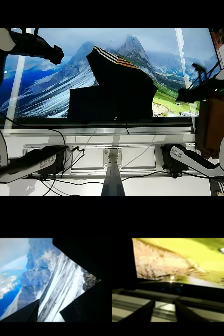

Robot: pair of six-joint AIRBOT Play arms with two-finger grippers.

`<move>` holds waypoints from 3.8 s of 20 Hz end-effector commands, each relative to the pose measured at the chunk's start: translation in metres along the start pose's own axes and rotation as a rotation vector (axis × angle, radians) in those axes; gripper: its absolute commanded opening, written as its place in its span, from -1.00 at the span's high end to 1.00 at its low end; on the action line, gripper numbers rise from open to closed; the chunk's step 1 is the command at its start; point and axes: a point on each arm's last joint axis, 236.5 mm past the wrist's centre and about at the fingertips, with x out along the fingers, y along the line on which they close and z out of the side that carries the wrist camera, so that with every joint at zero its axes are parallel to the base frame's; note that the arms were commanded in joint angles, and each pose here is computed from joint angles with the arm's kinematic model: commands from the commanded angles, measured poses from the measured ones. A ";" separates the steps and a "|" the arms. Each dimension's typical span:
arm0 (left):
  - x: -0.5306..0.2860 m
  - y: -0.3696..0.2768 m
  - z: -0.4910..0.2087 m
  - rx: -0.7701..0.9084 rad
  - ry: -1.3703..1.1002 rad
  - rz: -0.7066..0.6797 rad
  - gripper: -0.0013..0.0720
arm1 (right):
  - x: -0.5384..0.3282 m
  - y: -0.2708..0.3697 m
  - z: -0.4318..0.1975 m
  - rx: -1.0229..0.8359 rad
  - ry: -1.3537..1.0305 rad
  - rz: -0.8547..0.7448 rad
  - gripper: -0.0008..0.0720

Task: Fold the clothes and pants, and hang the long-sleeved shirts on hangers.

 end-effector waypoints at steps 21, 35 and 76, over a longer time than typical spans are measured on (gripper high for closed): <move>0.043 0.012 -0.256 -0.794 0.627 -0.391 -0.75 | 0.104 0.088 -0.024 -0.098 -0.046 0.271 0.93; 0.079 -0.100 -0.323 -0.691 0.592 -0.692 -0.54 | 0.105 0.084 -0.015 -0.097 -0.085 0.249 0.92; -0.299 0.059 0.057 -0.320 -0.954 -0.065 0.93 | -0.411 0.299 -0.003 -0.619 -1.337 0.362 0.92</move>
